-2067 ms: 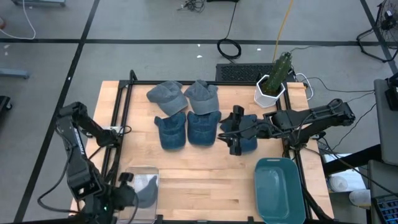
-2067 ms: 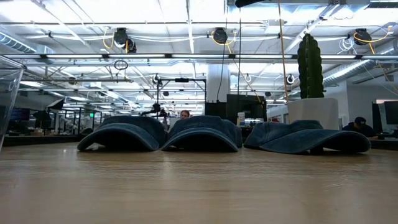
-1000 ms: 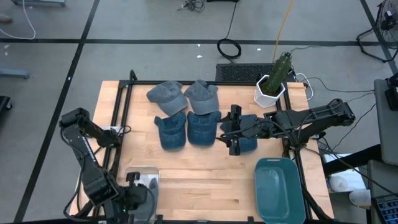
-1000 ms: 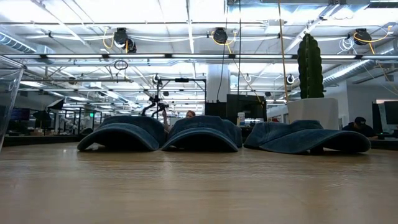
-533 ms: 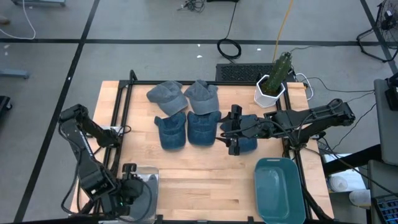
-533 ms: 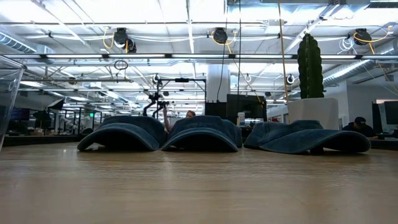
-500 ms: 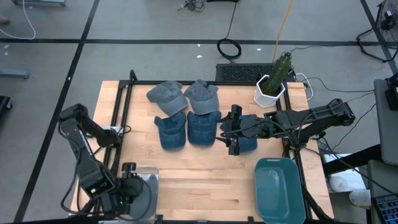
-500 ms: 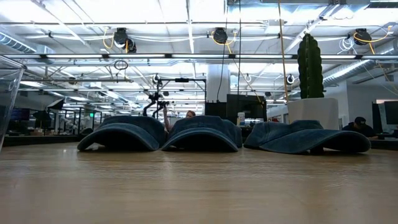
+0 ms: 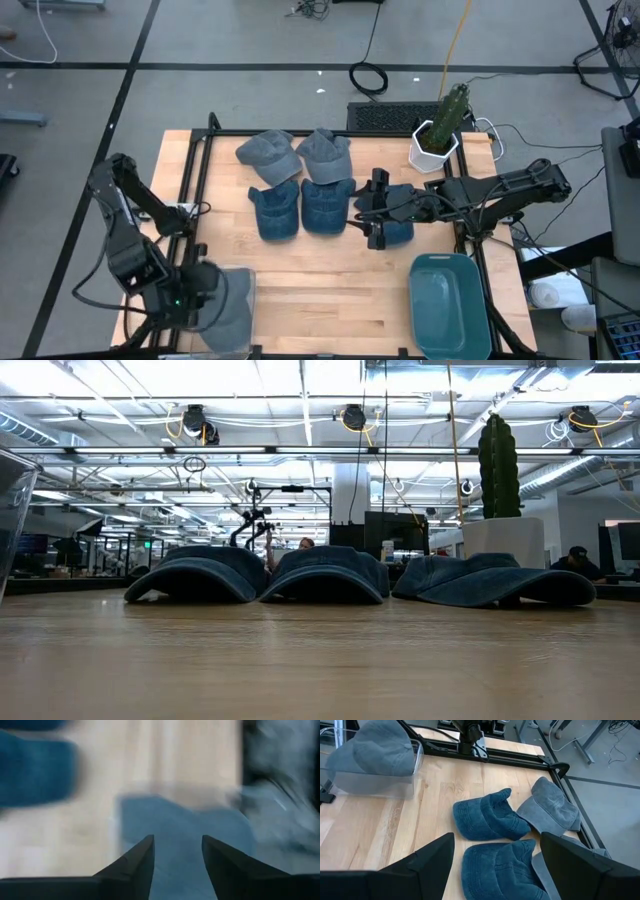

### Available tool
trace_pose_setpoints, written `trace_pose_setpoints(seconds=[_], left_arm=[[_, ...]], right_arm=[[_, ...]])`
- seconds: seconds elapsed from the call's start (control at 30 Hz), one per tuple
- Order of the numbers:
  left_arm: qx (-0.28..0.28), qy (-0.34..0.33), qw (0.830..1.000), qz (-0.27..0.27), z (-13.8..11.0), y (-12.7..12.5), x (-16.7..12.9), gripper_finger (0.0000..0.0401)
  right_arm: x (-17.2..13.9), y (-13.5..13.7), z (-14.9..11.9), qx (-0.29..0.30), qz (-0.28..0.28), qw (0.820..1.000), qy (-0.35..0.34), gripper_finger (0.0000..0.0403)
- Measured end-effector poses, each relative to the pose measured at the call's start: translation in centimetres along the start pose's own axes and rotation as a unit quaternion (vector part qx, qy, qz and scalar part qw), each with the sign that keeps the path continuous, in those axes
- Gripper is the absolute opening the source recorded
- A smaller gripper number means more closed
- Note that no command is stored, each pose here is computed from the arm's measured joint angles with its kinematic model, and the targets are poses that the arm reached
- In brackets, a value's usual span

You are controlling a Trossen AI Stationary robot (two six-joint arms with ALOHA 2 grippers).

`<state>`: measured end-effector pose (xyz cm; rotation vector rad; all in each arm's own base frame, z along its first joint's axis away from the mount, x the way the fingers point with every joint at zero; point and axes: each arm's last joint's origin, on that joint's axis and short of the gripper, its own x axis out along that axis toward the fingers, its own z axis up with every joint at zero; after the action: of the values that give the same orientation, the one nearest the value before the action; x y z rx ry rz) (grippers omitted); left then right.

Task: Pick & Place hat
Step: Put the right gray cap into the transparent bin

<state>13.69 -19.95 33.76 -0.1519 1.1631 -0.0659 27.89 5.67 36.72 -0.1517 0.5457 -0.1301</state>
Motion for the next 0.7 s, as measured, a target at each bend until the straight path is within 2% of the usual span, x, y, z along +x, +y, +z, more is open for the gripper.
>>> trace_pose_setpoints(seconds=[0.1, 0.2, 0.23, 0.33, 0.43, 0.57, 0.7], left_arm=[[0.060, 0.017, 0.997, -0.042, -0.5, -1.9, 0.9, 0.0117], [0.081, 0.043, 0.994, -0.061, -1.3, -3.7, 2.1, 0.0034], [0.080, 0.053, 0.994, -0.061, -1.5, -4.1, 2.6, 0.0018], [0.076, 0.078, 0.993, -0.035, -2.4, -5.4, 4.5, 0.0009], [0.063, 0.136, 0.989, -0.005, -3.1, -6.0, 6.5, 0.0004], [0.048, 0.187, 0.980, 0.045, -3.4, -5.8, 8.3, 0.0006], [0.059, 0.206, 0.974, 0.070, -3.2, -5.3, 8.9, 0.0004]], right_arm=[[0.0, 0.0, -0.1, -0.002, 0.000, 1.000, 0.004, 0.0281], [0.0, 0.0, -0.1, -0.001, 0.000, 1.000, 0.003, 0.0281], [0.0, 0.0, -0.1, -0.001, 0.000, 1.000, 0.003, 0.0281], [0.0, 0.0, -0.1, -0.001, 0.000, 1.000, 0.003, 0.0281], [0.0, 0.0, -0.1, 0.002, 0.000, 1.000, 0.003, 0.0281], [0.0, 0.0, 0.0, 0.003, 0.000, 1.000, -0.002, 0.0281], [0.0, 0.0, 0.0, -0.003, 0.001, 1.000, -0.001, 0.0281]])
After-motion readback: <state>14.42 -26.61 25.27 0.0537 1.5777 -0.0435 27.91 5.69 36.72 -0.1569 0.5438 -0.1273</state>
